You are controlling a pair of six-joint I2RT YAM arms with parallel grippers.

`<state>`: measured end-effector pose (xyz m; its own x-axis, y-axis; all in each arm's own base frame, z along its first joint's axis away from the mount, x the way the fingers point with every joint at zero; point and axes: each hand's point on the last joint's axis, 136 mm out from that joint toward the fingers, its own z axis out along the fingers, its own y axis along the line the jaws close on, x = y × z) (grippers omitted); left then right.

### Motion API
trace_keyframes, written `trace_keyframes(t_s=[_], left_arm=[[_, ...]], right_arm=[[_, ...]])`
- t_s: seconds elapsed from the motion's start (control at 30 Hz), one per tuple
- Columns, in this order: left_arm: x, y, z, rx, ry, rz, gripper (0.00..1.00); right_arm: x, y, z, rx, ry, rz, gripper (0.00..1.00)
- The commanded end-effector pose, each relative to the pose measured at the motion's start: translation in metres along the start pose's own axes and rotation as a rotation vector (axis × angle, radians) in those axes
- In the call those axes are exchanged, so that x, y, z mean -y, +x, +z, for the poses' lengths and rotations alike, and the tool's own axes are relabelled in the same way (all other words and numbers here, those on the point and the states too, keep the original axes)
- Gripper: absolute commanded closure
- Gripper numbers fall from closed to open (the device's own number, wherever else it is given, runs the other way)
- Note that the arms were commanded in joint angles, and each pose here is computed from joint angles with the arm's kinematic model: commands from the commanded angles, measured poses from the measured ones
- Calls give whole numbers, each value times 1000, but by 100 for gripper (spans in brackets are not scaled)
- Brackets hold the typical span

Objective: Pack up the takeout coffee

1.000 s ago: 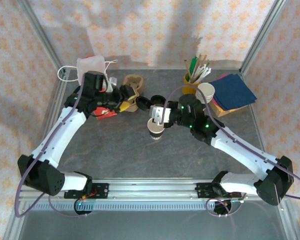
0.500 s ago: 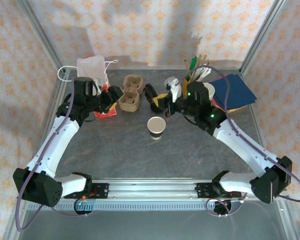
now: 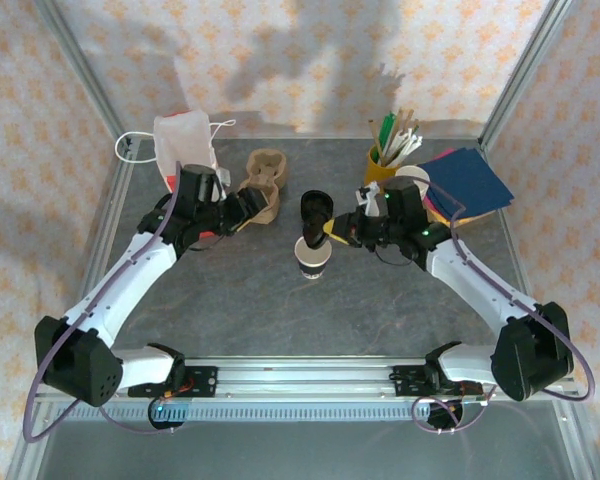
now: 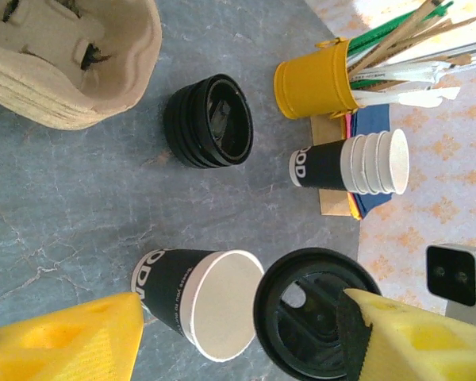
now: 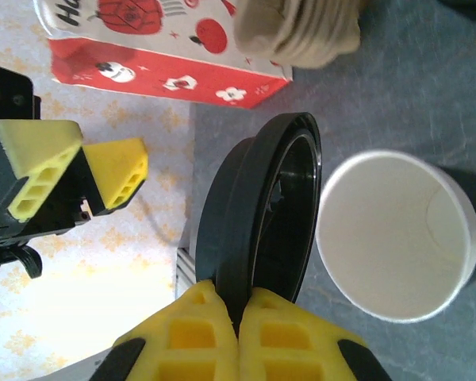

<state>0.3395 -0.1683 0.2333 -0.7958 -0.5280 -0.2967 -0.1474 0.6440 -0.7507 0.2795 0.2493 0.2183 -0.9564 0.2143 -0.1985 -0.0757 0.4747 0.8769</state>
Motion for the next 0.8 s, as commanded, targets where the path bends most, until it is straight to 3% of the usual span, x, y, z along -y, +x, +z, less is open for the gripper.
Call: trace_keyframes(t_s=[0.0, 0.2, 0.43, 0.77], left_arm=[[3, -5, 6, 28, 9, -3, 33], [4, -5, 6, 27, 5, 1, 34], [4, -5, 4, 32, 1, 4, 34], [1, -4, 7, 27, -9, 6, 34]], right_arm=[[5, 6, 2, -13, -29, 89, 100], [27, 13, 9, -28, 0, 138, 100], [41, 15, 13, -36, 45, 154, 79], [59, 15, 18, -39, 108, 156, 76]])
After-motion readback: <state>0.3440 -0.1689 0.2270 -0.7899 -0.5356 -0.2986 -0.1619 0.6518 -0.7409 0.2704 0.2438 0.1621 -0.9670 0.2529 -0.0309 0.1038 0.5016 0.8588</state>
